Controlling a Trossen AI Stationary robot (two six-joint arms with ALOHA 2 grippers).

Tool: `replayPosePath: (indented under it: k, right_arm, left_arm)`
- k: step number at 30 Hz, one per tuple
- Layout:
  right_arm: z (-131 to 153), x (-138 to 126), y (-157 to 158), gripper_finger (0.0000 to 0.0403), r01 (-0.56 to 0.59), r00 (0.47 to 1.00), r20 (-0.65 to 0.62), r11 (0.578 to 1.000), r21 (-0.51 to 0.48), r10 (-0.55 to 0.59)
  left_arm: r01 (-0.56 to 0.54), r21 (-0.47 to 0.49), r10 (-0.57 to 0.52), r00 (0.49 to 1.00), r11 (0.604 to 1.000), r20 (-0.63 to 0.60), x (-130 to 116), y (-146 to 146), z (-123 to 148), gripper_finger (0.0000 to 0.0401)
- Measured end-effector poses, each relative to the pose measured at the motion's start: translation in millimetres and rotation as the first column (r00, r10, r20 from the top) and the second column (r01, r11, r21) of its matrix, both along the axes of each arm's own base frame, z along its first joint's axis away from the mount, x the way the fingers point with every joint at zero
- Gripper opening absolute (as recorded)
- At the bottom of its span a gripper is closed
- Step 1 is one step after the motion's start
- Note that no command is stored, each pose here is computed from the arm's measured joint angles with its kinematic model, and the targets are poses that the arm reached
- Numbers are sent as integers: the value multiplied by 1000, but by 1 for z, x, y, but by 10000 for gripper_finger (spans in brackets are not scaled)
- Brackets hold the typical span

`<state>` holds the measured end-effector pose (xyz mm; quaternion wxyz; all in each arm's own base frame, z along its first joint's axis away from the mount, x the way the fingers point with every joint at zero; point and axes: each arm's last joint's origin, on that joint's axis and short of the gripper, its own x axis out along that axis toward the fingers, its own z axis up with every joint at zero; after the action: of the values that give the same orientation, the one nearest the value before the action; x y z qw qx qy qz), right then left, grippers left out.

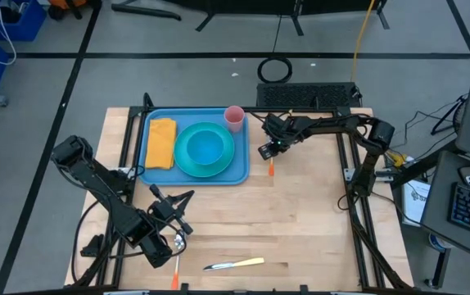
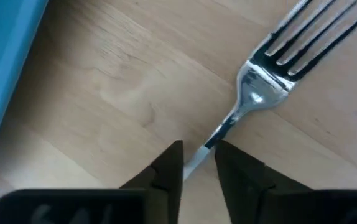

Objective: Set up tray
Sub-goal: Put the orange fork on the yellow napkin on the blue serving tray

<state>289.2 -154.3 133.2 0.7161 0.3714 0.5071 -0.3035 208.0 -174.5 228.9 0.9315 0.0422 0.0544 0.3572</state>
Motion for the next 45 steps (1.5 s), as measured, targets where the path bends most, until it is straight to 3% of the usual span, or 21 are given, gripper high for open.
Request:
replayPosePath:
  k: [10,31,39,45]
  right_arm:
    - [0,0,-1,8,-34,999,-4,999,-22,34]
    - [4,4,0,3,-94,995,24,993,-69,96]
    - [35,11,15,2,-130,978,144,979,-158,154]
    - [58,15,38,2,-172,964,149,941,-291,222]
  left_arm:
    - [0,1,0,1000,1000,-1,0,0,0,17]
    - [4,3,-4,1000,1000,-16,-1,1,-1,17]
    - [11,-3,-11,999,1000,-32,0,0,-1,17]
    - [27,-5,-28,997,1000,-76,0,0,-2,17]
